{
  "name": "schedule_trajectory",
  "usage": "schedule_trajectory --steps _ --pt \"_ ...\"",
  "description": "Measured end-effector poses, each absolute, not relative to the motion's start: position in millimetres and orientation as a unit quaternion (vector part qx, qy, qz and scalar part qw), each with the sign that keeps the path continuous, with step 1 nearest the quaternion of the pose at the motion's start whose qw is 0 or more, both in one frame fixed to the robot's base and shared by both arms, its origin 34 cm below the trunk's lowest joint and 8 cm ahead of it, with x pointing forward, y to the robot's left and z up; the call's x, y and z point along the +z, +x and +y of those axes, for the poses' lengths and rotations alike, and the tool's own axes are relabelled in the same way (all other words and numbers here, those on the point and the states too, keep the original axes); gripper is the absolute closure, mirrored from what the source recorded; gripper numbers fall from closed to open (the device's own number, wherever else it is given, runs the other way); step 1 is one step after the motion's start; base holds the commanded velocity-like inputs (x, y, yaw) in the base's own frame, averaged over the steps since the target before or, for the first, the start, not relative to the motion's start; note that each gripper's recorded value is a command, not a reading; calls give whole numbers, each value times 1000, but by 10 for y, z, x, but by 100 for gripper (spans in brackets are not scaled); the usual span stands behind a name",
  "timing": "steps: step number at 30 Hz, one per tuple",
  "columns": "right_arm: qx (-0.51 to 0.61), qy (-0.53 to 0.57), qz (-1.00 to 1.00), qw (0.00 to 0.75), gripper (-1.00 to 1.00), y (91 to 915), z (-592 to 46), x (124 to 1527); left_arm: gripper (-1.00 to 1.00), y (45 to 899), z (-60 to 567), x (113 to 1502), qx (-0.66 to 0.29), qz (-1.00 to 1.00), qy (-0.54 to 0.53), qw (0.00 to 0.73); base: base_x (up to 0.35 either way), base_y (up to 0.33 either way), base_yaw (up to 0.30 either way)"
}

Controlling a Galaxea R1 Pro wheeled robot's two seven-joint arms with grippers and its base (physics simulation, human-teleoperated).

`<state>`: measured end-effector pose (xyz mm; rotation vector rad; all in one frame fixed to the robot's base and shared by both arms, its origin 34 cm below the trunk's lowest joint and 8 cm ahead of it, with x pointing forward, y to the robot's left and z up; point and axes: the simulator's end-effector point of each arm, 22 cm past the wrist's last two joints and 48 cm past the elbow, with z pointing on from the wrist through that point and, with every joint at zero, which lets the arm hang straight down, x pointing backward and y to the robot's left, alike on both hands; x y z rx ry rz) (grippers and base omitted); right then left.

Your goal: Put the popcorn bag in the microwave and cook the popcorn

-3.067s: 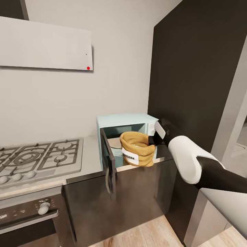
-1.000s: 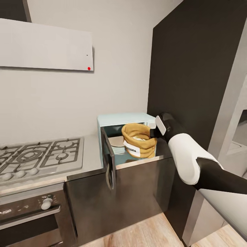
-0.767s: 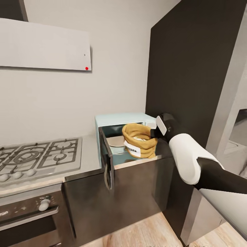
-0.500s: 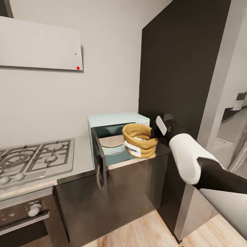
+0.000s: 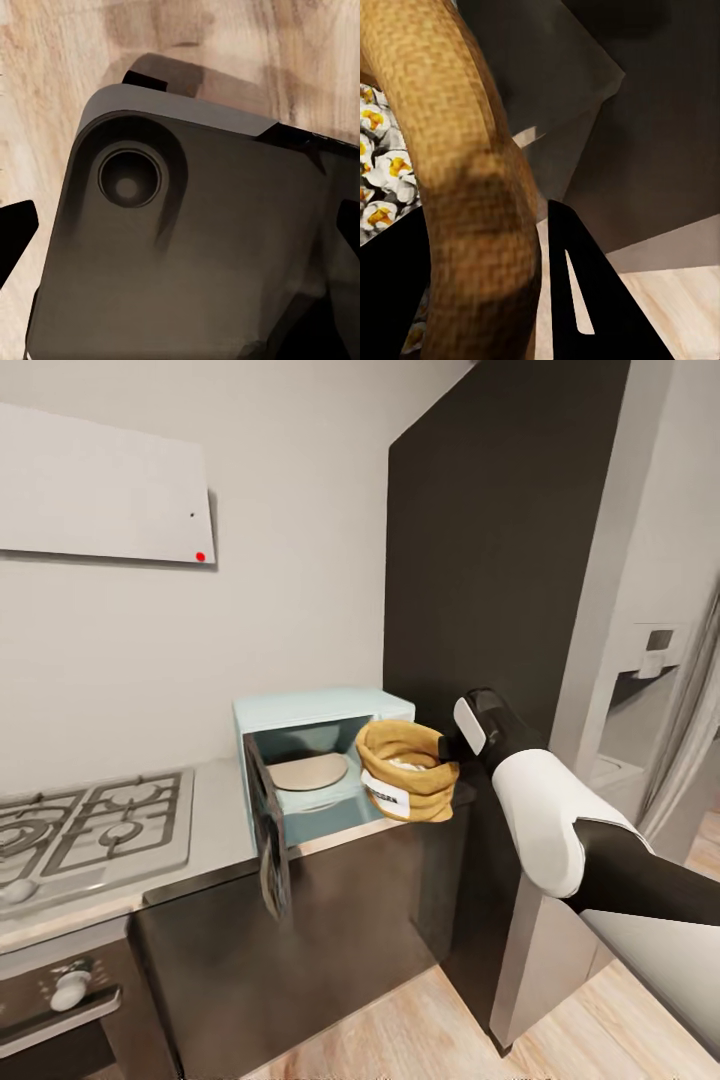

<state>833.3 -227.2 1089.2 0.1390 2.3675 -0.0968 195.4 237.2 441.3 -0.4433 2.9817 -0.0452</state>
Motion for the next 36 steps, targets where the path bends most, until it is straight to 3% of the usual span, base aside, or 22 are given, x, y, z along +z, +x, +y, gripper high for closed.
schedule_trajectory --steps 22,36 --pt "-36 53 925 375 100 8332 -2254 10894 -100 1950 2371 4413 -15 987 -146 63 -35 221 0" --pt "-40 50 931 360 100 8302 -2257 10766 -100 1956 2371 4414 -15 987 -146 64 0 13 0"
